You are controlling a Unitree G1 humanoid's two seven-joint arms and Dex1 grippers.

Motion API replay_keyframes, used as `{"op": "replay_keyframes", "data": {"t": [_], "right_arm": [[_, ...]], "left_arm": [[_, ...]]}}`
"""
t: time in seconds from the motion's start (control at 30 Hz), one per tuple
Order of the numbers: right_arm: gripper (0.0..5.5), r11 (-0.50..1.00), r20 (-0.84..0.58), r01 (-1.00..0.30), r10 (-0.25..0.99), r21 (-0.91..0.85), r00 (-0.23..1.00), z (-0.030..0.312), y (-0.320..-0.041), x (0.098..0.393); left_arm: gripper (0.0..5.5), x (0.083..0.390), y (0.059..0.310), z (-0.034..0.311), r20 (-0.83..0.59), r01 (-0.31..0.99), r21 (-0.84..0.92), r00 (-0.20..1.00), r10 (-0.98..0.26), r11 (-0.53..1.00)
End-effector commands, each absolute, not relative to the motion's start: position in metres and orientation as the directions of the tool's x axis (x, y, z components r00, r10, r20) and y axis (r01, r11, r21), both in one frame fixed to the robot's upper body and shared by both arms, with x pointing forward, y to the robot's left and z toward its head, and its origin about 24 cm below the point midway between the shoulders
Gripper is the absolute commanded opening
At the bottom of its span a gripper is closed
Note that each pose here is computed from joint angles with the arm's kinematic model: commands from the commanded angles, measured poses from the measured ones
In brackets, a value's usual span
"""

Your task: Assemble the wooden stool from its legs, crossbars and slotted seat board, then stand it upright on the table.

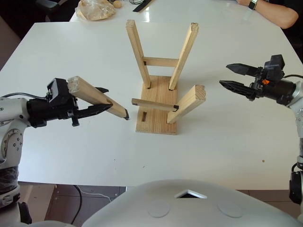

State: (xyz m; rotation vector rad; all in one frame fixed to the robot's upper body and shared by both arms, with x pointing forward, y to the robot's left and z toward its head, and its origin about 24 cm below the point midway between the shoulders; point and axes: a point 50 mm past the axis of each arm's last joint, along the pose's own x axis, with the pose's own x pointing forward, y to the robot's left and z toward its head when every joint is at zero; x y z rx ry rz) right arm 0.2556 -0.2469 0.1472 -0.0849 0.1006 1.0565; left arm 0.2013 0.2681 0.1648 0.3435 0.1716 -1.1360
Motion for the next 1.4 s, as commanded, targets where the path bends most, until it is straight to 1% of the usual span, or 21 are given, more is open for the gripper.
{"op": "replay_keyframes", "data": {"t": [0.03, 0.23, 0.33, 0.43, 0.53, 0.63, 0.7, 0.77, 0.87, 0.97, 1.1, 1.4], "right_arm": [[3.30, 0.481, -0.131, -0.876, 0.866, -0.037, 0.482, 0.149, -0.245, 0.257], [3.30, 0.468, -0.138, -0.883, 0.872, -0.040, 0.469, 0.149, -0.243, 0.258], [3.30, 0.466, -0.142, -0.884, 0.873, -0.041, 0.467, 0.149, -0.244, 0.258], [3.30, 0.470, -0.144, -0.881, 0.870, -0.042, 0.471, 0.149, -0.245, 0.258], [3.30, 0.473, -0.144, -0.880, 0.869, -0.042, 0.473, 0.149, -0.245, 0.257], [3.30, 0.474, -0.146, -0.879, 0.868, -0.041, 0.475, 0.149, -0.246, 0.257], [3.30, 0.476, -0.149, -0.879, 0.867, -0.040, 0.476, 0.148, -0.246, 0.256], [3.30, 0.477, -0.151, -0.878, 0.866, -0.039, 0.477, 0.147, -0.246, 0.256], [3.30, 0.475, -0.152, -0.879, 0.867, -0.038, 0.475, 0.146, -0.245, 0.257], [3.30, 0.471, -0.156, -0.882, 0.869, -0.038, 0.470, 0.145, -0.243, 0.257], [3.30, 0.464, -0.161, -0.885, 0.872, -0.036, 0.463, 0.145, -0.243, 0.257], [3.30, 0.466, -0.164, -0.884, 0.870, -0.032, 0.465, 0.144, -0.243, 0.257]], "left_arm": [[2.05, 0.201, 0.259, 0.151, -0.369, 0.937, 0.172, 0.347, -0.862, 0.303], [2.05, 0.195, 0.226, 0.141, -0.299, 0.967, 0.124, 0.252, -0.920, 0.225], [2.05, 0.188, 0.214, 0.148, -0.259, 0.974, 0.121, 0.215, -0.942, 0.189], [2.05, 0.186, 0.208, 0.158, -0.212, 0.977, 0.118, 0.200, -0.957, 0.178], [2.05, 0.187, 0.208, 0.164, -0.194, 0.974, 0.121, 0.215, -0.957, 0.194], [2.05, 0.193, 0.217, 0.172, -0.182, 0.954, 0.158, 0.281, -0.942, 0.254], [2.05, 0.198, 0.223, 0.179, -0.147, 0.937, 0.180, 0.327, -0.933, 0.300], [2.05, 0.201, 0.224, 0.184, -0.109, 0.927, 0.188, 0.347, -0.932, 0.323], [2.05, 0.203, 0.216, 0.181, -0.065, 0.928, 0.174, 0.344, -0.937, 0.329], [2.05, 0.204, 0.210, 0.174, -0.074, 0.932, 0.167, 0.338, -0.938, 0.323], [2.05, 0.205, 0.210, 0.163, -0.094, 0.931, 0.147, 0.350, -0.932, 0.335], [2.05, 0.201, 0.201, 0.153, -0.075, 0.941, 0.092, 0.334, -0.940, 0.327]]}}
